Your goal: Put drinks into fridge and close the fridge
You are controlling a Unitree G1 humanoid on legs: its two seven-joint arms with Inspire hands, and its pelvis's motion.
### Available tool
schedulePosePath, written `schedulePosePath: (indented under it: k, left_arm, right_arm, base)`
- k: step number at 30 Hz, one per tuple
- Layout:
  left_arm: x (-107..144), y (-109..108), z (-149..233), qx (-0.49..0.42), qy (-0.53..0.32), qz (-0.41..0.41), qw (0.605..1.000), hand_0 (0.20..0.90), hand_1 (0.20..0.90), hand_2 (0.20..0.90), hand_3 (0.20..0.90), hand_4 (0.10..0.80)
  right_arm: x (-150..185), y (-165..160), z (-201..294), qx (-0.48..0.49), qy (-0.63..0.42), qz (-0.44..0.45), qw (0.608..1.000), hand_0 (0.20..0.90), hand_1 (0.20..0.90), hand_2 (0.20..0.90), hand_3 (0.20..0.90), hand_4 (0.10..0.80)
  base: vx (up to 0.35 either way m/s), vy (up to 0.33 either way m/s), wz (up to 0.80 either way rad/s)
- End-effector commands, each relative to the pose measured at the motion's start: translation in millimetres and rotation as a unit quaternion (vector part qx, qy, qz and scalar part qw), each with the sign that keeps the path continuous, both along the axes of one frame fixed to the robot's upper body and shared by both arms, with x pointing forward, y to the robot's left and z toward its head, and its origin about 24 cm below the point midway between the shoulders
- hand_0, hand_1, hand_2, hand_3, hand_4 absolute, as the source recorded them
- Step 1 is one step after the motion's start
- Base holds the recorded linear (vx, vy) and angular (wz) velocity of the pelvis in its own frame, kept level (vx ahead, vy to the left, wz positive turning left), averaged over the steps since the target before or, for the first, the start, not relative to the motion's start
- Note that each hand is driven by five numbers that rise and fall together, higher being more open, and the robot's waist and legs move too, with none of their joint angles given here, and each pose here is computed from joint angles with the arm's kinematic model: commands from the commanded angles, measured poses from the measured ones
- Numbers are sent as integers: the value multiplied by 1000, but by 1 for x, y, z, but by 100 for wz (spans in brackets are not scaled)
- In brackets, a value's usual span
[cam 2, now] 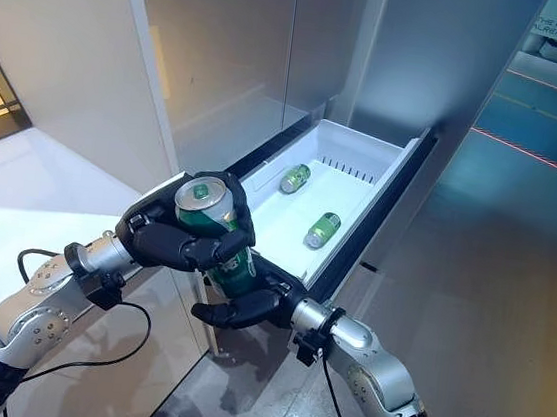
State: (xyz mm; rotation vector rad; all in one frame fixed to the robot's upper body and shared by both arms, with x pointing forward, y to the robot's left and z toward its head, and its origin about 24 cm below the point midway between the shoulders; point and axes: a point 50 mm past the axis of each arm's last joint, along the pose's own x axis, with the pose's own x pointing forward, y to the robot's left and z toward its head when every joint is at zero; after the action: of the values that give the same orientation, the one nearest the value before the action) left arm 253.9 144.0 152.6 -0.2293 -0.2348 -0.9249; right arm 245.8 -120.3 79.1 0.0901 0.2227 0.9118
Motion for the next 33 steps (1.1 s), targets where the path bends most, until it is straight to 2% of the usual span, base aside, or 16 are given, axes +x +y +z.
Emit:
schedulePosePath:
  k: [1, 9, 19, 33]
  left_arm:
    - [8, -26, 67, -53, -142, -44, 987, 300, 300, 300, 200, 100]
    - [13, -28, 60, -32, -122, -39, 991, 300, 300, 300, 200, 100]
    - [13, -24, 55, -29, -114, -33, 993, 300, 300, 300, 200, 100]
    - [12, -23, 54, -39, -111, -25, 993, 300, 300, 300, 200, 100]
  right_arm:
    - [-7, 58, 90, 152, -159, 143, 965, 900, 900, 900, 900, 800]
    - [-3, 56, 109, 153, -215, 118, 957, 900, 900, 900, 900, 800]
    - [9, 36, 126, 129, -291, 26, 948, 900, 900, 900, 900, 800]
    - [15, 23, 129, 110, -303, -17, 946, 900, 900, 900, 900, 800]
  base:
    - [0, 0, 0]
    - [0, 0, 0]
    - [1, 0, 0]
    - [5, 1, -4]
